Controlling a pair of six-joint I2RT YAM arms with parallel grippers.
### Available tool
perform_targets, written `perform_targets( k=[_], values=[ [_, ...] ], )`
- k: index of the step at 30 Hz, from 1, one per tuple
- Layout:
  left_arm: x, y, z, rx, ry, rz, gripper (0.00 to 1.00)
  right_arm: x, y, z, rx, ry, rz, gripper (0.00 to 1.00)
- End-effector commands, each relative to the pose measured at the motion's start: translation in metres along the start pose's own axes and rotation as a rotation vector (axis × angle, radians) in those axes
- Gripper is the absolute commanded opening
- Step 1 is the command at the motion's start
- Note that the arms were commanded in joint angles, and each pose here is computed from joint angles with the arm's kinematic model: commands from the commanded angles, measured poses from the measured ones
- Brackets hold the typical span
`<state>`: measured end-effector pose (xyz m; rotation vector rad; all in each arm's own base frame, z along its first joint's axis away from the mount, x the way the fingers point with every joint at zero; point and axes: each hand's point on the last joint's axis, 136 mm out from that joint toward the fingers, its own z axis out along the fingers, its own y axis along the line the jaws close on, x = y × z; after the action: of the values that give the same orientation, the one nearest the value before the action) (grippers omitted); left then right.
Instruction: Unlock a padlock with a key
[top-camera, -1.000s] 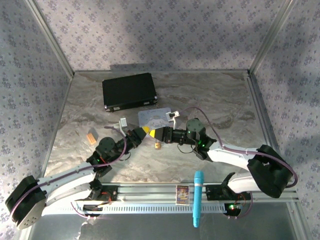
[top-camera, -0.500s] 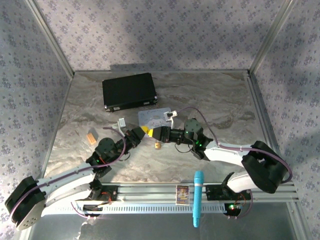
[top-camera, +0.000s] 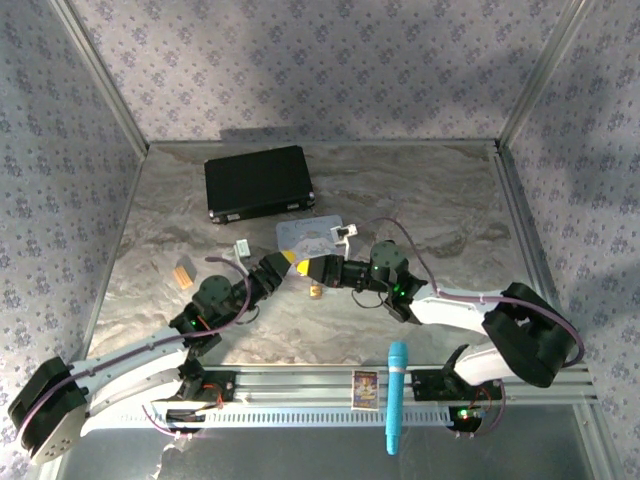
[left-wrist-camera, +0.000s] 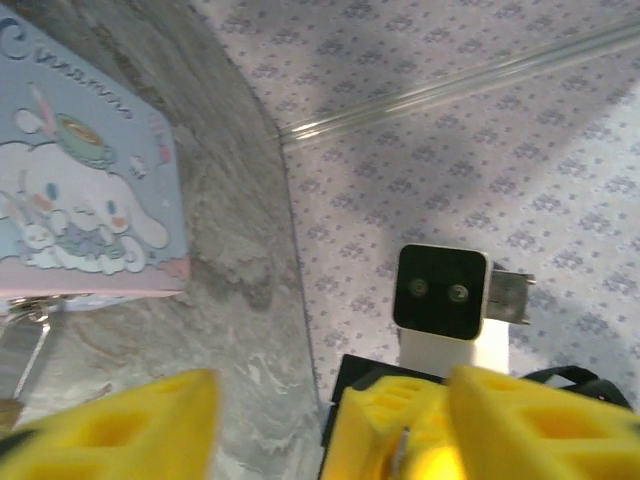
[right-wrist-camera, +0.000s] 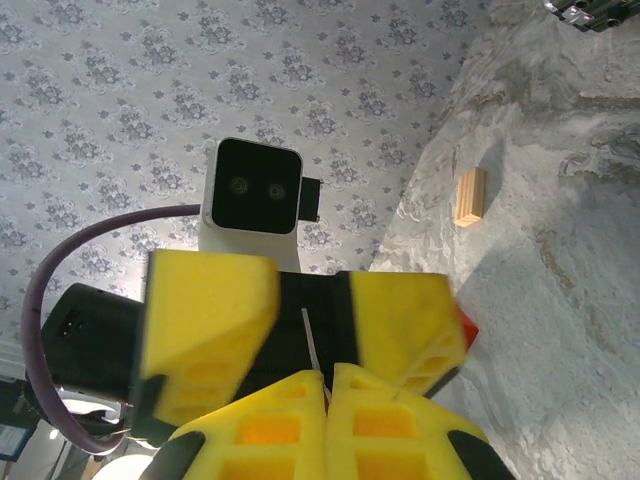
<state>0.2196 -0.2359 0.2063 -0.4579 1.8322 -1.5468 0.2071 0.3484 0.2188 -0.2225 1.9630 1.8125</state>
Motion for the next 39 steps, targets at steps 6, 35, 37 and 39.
perform_targets(
  k=[6,35,37,39],
  values=[
    [-0.01,0.028,-0.005,-0.272,-0.002,0.143,1.0,0.003,-0.046,-0.038,0.253,-0.026,0.01,0.0],
    [0.067,0.128,0.078,-0.522,0.447,0.494,0.58,0.022,-0.125,-0.108,0.632,-0.03,0.1,0.0],
    [0.068,0.135,0.078,-0.533,0.447,0.497,0.58,0.022,-0.126,-0.108,0.635,-0.028,0.098,0.0],
    [0.07,0.142,0.078,-0.551,0.448,0.494,0.57,0.022,-0.127,-0.108,0.636,-0.028,0.101,0.0]
  ],
)
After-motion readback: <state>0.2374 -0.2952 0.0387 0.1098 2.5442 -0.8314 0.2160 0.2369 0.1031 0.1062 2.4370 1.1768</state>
